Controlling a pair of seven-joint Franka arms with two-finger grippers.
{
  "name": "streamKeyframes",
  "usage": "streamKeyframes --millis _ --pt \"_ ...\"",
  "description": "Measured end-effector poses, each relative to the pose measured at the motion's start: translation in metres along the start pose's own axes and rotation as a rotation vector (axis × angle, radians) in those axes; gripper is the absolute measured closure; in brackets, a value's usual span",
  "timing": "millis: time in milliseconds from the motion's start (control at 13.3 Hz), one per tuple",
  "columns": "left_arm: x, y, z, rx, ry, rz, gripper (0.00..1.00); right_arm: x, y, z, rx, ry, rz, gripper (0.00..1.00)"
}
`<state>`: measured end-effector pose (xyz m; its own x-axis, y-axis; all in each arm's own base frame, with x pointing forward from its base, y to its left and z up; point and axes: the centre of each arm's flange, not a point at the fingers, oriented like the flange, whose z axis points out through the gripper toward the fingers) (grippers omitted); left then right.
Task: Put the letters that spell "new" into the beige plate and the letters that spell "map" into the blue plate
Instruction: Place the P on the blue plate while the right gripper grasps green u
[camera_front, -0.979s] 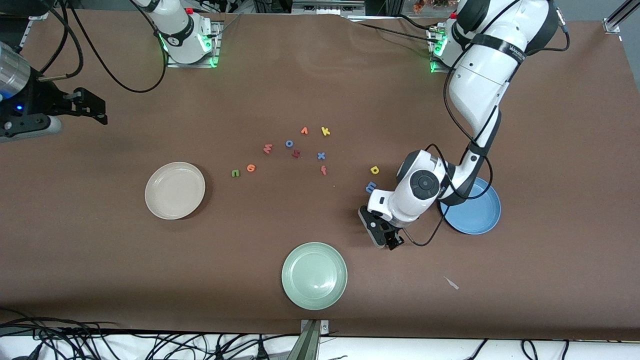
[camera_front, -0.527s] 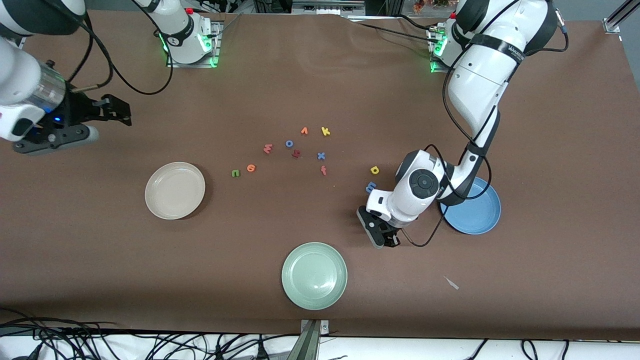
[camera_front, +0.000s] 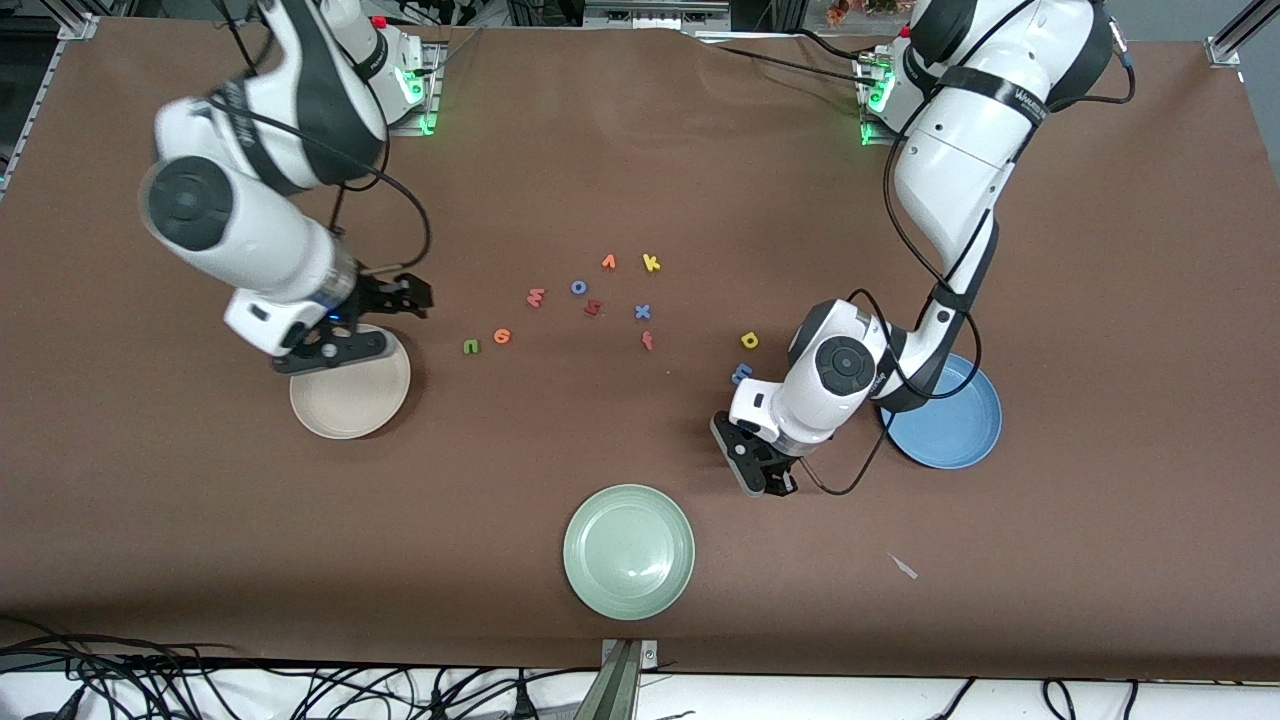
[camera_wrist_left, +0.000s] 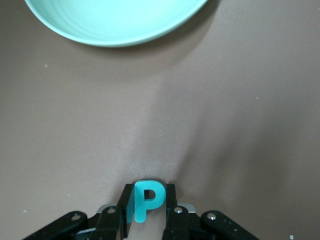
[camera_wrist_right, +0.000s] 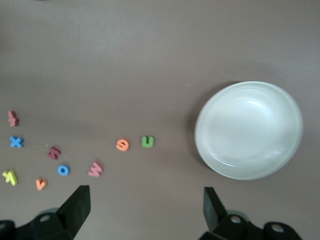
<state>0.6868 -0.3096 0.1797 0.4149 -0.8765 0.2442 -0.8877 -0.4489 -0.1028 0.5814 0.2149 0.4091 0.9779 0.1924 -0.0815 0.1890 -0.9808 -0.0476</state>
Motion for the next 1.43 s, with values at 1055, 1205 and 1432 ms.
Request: streamKeyframes --millis 1055,1205,1432 --pt "-0.115 -0.082 -0.137 -0.153 -0.328 -0.23 0.71 -0.023 -0.002 0.225 -0.028 0.084 -0.071 0.03" --pt "-0.147 -0.073 -0.126 -0.178 -0.387 -0.24 0.71 -0.03 -0.001 0.232 -0.028 0.079 -0.072 0.09" --pt "-0.185 -0.062 -0.106 -0.129 -0.464 -0.2 0.71 -0.037 0.0 0.239 -0.028 0.075 -0.073 0.26"
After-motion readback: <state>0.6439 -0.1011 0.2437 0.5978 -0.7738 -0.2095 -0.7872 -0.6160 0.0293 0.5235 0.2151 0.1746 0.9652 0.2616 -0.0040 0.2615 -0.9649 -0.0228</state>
